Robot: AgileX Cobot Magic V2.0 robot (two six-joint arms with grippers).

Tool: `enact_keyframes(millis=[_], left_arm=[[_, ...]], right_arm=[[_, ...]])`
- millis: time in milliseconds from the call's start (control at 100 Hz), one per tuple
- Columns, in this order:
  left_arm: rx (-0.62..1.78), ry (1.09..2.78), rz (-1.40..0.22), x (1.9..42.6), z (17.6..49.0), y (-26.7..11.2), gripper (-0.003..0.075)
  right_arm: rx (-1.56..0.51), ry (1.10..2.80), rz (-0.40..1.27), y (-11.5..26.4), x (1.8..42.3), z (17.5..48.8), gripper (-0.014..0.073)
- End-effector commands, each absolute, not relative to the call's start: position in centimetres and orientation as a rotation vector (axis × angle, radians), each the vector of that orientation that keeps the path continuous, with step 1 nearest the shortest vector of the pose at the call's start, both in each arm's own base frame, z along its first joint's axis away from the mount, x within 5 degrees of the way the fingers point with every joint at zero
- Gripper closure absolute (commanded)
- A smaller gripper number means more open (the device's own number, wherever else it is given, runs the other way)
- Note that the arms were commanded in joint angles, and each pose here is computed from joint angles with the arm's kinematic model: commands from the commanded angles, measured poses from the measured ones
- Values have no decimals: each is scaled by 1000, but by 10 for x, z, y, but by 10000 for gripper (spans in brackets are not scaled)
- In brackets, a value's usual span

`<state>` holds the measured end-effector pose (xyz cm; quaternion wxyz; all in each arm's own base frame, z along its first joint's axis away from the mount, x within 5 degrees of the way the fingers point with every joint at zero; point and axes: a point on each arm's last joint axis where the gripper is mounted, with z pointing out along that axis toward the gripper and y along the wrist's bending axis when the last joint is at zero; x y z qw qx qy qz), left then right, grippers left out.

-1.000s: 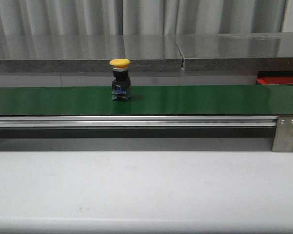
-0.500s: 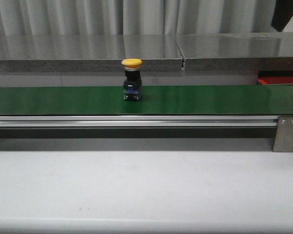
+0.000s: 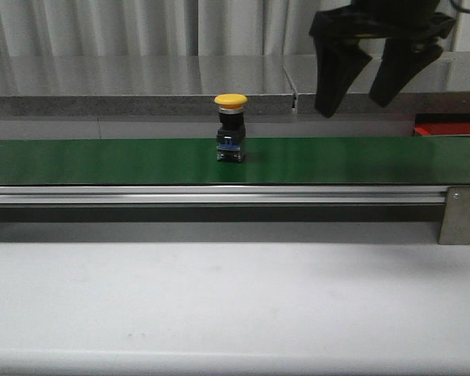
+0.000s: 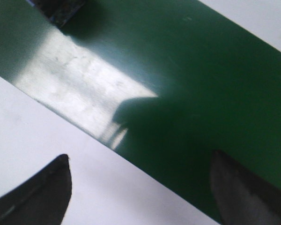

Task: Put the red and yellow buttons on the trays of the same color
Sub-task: 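Move the right gripper back over the yellow button on the belt, then lower the right gripper, grasp the yellow button and lift it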

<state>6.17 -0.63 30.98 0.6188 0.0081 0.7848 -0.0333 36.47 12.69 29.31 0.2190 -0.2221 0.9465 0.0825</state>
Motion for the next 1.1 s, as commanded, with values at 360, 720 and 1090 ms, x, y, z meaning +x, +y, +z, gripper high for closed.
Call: enact_keyframes(millis=[360, 720, 1090], left_arm=[[5, 1710, -91, 63, 324, -6, 741], [5, 1710, -91, 63, 324, -6, 741], [5, 1710, -91, 63, 324, -6, 741]], right_arm=[[-679, 2439, 281, 171, 398, 319, -2], [-673, 2410, 292, 183, 421, 312, -2], [-666, 2399, 290, 184, 425, 308, -2]])
